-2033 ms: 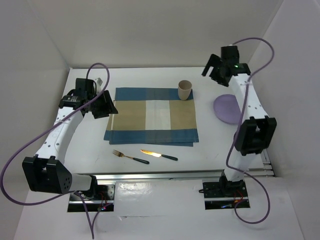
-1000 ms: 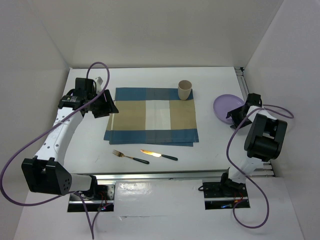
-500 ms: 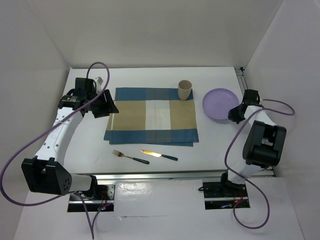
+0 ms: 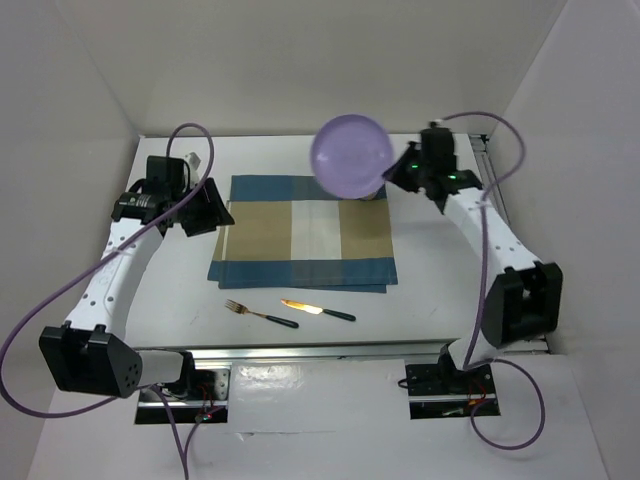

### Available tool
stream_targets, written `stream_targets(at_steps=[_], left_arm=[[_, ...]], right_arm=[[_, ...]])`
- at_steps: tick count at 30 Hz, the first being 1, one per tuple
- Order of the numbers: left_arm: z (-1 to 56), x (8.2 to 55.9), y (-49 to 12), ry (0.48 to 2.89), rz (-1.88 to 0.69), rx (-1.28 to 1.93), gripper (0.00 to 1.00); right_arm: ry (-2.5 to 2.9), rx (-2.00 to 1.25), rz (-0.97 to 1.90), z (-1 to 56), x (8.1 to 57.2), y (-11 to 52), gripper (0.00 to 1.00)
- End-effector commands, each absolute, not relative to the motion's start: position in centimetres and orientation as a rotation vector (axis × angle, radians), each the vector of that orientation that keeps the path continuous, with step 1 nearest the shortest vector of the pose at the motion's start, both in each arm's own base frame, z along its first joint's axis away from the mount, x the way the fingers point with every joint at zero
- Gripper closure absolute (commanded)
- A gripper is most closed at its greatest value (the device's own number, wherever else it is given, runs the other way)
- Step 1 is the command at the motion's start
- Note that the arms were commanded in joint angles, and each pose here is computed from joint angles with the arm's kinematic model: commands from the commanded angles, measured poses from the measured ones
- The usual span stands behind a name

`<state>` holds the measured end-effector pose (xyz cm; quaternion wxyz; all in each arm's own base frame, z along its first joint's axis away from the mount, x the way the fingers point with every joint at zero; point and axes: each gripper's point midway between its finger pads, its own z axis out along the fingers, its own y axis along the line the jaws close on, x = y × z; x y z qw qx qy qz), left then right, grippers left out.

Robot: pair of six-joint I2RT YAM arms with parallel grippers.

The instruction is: Set the dinner table for one person

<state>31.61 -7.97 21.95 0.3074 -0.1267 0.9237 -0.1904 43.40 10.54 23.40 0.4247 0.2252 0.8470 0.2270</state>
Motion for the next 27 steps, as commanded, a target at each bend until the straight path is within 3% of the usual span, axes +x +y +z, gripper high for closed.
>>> stream_targets(at_steps=[1,5,9,20,22,26,27], left_arm=[[21.1,28.9,-6.2,2.462,-0.39,-0.515,0.36],[18.4,25.3,-5.4,2.442,-0.334,-0.659,0.37],[15.5,22.4,-6.0,2.483,-0.356,-0.781,0.46],[9.2,17.8,-11.2,2.714,-0.517,-0.792,0.4],[8.6,17.7,-11.8,2.741,-0.49,-0.782,0.36],[7.9,17.3,-13.8,2.803,-0.451,-0.71,0.26],[8.0,17.8,-14.2,2.798,-0.443,-0.696,0.24]], right_arm=[[2.255,0.297,0.681,21.7,42.8,18.9,1.0],[2.411,0.167,0.752,17.7,42.4,23.9,1.0],[2.567,0.136,0.73,12.7,42.3,26.6,1.0],[2.695,0.203,0.599,6.3,42.2,27.0,0.96],[2.695,0.203,0.598,6.1,42.5,27.1,0.86],[2.713,0.185,0.576,5.6,42.2,27.2,0.44],[2.699,0.188,0.567,6.2,42.2,27.0,0.39]])
